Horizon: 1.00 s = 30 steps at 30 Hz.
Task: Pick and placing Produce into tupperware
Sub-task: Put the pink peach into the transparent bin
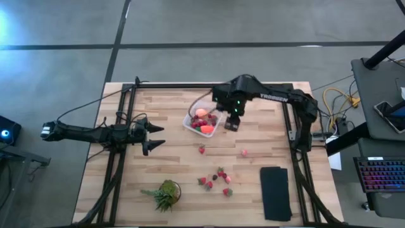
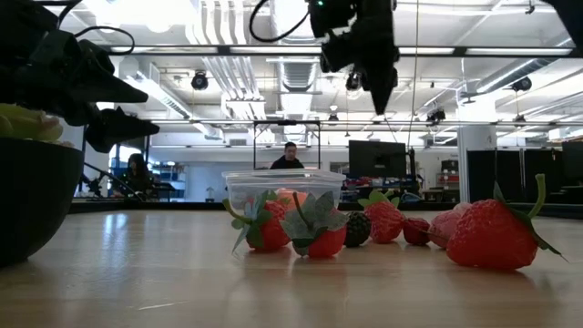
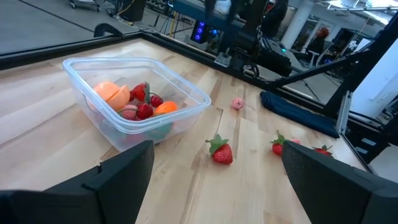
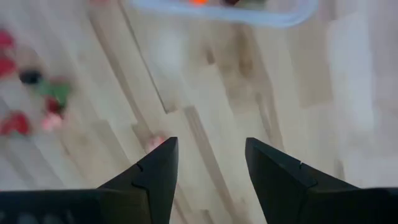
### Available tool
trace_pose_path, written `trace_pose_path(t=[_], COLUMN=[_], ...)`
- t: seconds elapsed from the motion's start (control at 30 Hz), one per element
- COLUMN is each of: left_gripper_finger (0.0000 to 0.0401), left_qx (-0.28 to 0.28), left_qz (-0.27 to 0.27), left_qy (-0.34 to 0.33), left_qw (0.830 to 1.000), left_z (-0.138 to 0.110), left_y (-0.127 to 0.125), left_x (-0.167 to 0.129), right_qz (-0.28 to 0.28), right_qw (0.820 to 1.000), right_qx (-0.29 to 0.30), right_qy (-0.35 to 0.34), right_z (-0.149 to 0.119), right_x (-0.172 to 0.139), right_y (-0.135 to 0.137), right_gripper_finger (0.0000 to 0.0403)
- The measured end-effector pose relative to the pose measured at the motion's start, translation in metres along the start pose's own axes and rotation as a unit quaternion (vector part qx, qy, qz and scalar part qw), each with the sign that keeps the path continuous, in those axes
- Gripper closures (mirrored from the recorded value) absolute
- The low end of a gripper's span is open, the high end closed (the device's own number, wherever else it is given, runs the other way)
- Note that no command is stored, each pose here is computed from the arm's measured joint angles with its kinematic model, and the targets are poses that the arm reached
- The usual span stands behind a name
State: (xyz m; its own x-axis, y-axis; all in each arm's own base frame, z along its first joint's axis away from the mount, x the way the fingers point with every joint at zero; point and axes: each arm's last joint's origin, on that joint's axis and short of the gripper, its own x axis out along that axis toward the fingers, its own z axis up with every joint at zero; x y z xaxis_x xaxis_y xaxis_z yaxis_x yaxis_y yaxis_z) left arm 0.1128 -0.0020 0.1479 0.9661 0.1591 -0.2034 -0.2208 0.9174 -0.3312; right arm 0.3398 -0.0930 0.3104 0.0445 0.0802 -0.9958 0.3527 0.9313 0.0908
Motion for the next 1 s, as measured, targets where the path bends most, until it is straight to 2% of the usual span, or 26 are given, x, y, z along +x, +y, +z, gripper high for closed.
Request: trace_pose_path(t=[0.13, 0.23, 0.4, 0.6, 0.9, 1.0], left_gripper_finger=[0.0063, 0.0063, 0.0063, 0.0063, 0.0063, 0.0063], left_qx=[0.0, 0.0, 0.0, 0.0, 0.0, 0.0], left_qz=[0.0, 0.0, 0.0, 0.0, 0.0, 0.0], left_qy=[0.0, 0.0, 0.0, 0.0, 0.0, 0.0], left_qw=[1.0, 1.0, 1.0, 1.0, 1.0, 1.0], left_z=[0.0, 0.0, 0.0, 0.0, 0.0, 0.0], left_y=[0.0, 0.0, 0.0, 0.0, 0.0, 0.0], left_x=[0.0, 0.0, 0.0, 0.0, 0.0, 0.0], right_qz=[0.0, 0.004, 0.022, 0.038, 0.043, 0.056], right_qw=[0.998, 0.997, 0.998, 0.998, 0.994, 0.99], right_qx=[-0.056, -0.062, -0.011, 0.028, 0.064, 0.106], right_qy=[-0.014, -0.046, -0.064, -0.038, -0.079, -0.078], right_z=[-0.015, -0.028, -0.053, -0.086, -0.117, -0.13], right_x=[0.021, 0.036, 0.067, 0.091, 0.091, 0.088], right_y=[0.014, 0.019, 0.014, 0.01, 0.004, 0.004], right_gripper_finger=[0.0225, 0.0228, 0.023, 0.023, 0.0234, 0.0234])
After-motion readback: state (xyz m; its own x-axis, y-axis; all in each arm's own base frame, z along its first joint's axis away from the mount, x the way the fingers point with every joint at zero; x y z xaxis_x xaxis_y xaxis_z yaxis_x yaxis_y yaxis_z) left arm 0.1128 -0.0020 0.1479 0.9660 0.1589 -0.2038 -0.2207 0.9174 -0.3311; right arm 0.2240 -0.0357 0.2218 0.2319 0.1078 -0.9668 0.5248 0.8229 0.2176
